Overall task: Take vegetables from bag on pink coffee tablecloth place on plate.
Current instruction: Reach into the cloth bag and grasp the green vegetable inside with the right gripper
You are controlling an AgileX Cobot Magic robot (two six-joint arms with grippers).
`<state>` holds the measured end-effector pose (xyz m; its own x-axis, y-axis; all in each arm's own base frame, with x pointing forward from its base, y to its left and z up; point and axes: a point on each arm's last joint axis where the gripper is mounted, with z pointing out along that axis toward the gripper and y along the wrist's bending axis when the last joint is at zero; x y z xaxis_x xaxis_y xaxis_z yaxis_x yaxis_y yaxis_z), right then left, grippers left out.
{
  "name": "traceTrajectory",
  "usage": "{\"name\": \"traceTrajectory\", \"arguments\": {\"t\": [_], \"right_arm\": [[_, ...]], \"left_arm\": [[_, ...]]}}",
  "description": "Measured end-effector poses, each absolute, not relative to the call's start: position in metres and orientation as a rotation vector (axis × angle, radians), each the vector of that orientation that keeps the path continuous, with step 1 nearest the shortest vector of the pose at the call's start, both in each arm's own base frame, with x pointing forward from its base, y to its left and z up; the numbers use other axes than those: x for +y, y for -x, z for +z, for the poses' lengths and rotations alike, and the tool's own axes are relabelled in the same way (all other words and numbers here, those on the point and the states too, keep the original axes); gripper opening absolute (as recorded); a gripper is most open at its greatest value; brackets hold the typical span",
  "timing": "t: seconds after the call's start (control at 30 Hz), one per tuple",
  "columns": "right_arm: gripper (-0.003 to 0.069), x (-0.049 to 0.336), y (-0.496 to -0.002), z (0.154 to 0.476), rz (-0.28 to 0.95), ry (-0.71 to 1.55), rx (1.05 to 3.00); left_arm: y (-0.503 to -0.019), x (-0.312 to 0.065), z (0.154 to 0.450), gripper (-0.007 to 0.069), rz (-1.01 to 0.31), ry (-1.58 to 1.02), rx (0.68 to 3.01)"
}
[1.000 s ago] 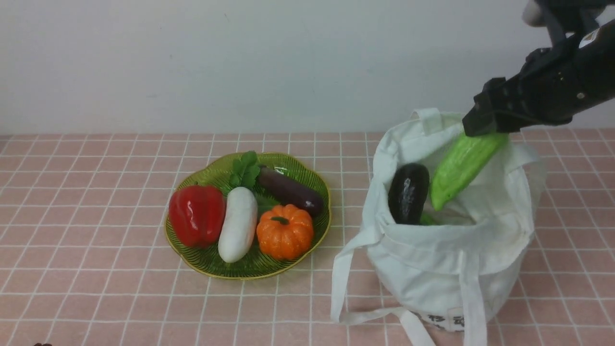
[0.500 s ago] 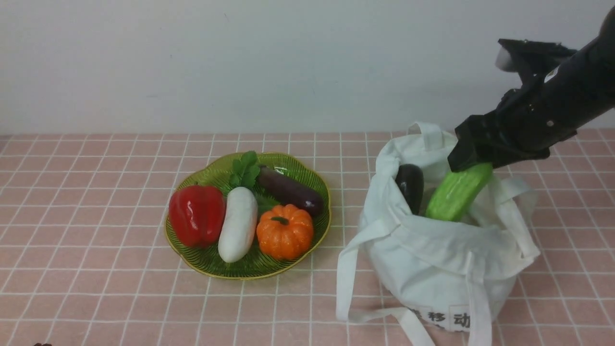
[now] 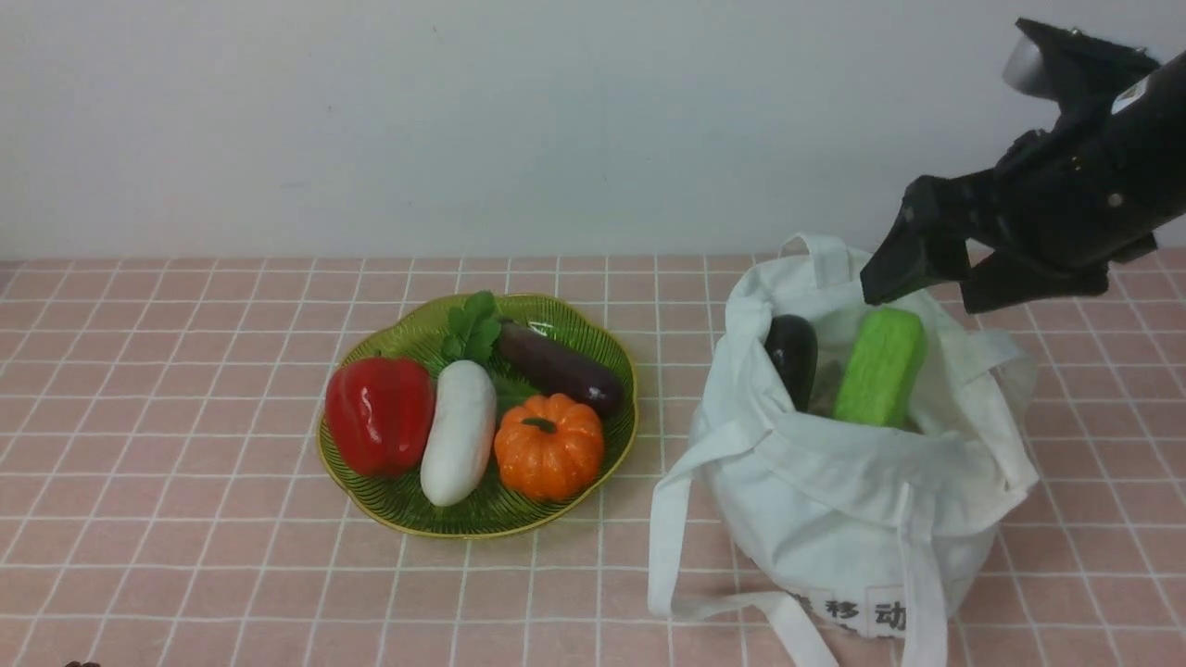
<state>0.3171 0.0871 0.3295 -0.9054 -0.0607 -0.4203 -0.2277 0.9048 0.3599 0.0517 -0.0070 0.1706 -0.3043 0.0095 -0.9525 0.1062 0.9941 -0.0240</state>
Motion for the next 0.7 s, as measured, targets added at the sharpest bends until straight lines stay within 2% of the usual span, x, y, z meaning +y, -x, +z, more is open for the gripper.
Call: {"name": "traceTrajectory", "arguments": {"t": [0.17, 0.4, 0.7], "right_arm": [[0.0555, 0.092, -0.316, 0.324, 0.581, 0.239, 2.706], [0.0547, 0.091, -0.338, 0.281, 0.490, 0.182, 2.850], [0.0542, 0.092, -0.365, 0.245, 0.447, 0.089, 2.833]], "left_arm": [[-0.052, -0.007, 0.171, -0.0006, -0.096, -0.084, 1.878], [-0.052, -0.007, 0.171, -0.0006, -0.096, -0.084, 1.878], [-0.052, -0.007, 0.171, -0.0006, -0.096, -0.084, 1.878]]}}
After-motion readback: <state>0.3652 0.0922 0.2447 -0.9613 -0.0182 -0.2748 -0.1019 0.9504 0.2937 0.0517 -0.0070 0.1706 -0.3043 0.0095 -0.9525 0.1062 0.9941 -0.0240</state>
